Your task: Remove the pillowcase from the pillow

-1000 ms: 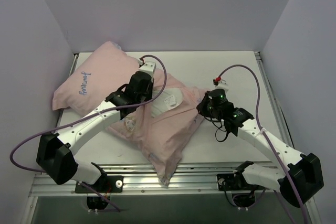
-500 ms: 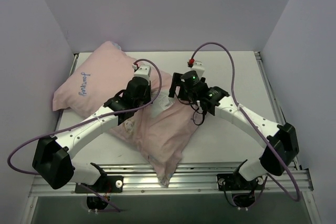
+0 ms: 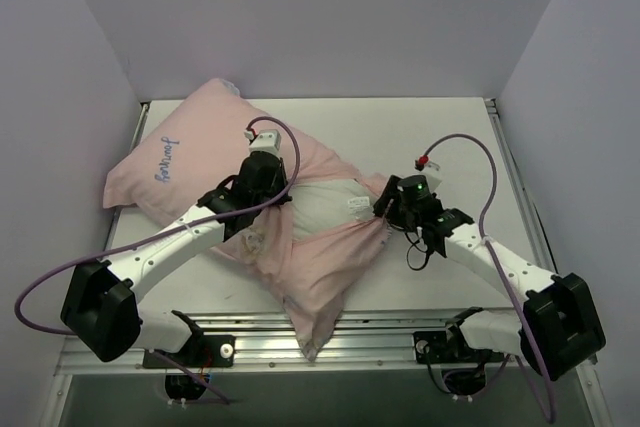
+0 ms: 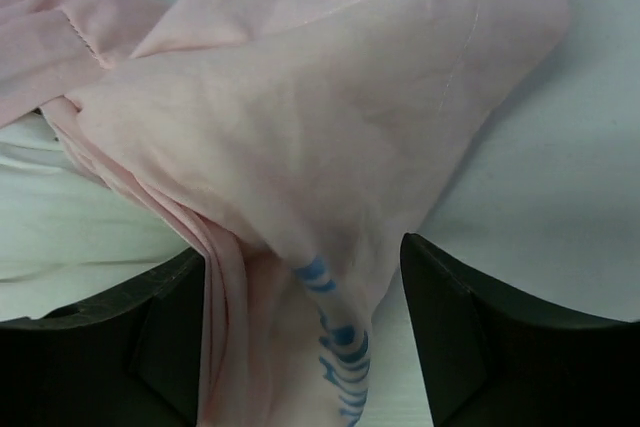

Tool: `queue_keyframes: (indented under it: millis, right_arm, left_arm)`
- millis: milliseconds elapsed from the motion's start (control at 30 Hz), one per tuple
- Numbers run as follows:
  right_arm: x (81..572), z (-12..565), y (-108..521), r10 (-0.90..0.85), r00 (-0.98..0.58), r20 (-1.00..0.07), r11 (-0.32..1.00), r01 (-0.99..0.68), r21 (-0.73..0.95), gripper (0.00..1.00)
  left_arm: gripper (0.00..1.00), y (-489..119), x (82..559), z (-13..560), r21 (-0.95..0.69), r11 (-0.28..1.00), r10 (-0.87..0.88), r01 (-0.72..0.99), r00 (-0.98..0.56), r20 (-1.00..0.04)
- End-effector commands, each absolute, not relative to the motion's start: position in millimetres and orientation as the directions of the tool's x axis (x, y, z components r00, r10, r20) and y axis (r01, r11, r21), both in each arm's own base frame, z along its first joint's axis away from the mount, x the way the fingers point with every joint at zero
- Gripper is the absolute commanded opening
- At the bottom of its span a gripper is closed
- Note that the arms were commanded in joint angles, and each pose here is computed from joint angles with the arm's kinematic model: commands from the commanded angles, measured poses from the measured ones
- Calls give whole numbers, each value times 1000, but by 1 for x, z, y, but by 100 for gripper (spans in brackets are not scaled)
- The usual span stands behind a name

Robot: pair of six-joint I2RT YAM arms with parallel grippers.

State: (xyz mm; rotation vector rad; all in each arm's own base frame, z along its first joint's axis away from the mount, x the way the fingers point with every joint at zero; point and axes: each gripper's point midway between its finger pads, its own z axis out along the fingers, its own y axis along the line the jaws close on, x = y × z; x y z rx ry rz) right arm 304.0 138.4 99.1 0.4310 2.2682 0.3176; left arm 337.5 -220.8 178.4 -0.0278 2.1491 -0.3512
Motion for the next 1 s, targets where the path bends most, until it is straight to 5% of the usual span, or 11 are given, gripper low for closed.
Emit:
queue_keyframes:
  millis: [0,100,333,533,700,967]
  right_arm:
    - [255,34,81,409,-752,-518,913,333,237,57]
    - [255,20,98,481,-770,-419,851,295,434,37]
    - [281,85,165,417,-755,-506,677,-113,727,16]
    - [278,151,195,369,-691,-621,522,-398,754,13]
    - [274,168,205,349,-670,-655,490,-465,737,2]
    - [267,171,217,323,-660,-678,496,-492,715,0]
  left_arm:
    - [2,-160,313,119,-68,997,-65,-24,-706,-705]
    - [2,-155,311,118,-64,997,-69,-34,-706,-705]
    - [4,-182,303,151,-180,970,-29,164,-658,-752]
    - [37,-228,289,216,-216,869,72,445,-546,-835]
    - [70,-273,273,270,-125,810,153,573,-413,-898]
    - [73,-344,271,297,50,790,267,611,-270,-925]
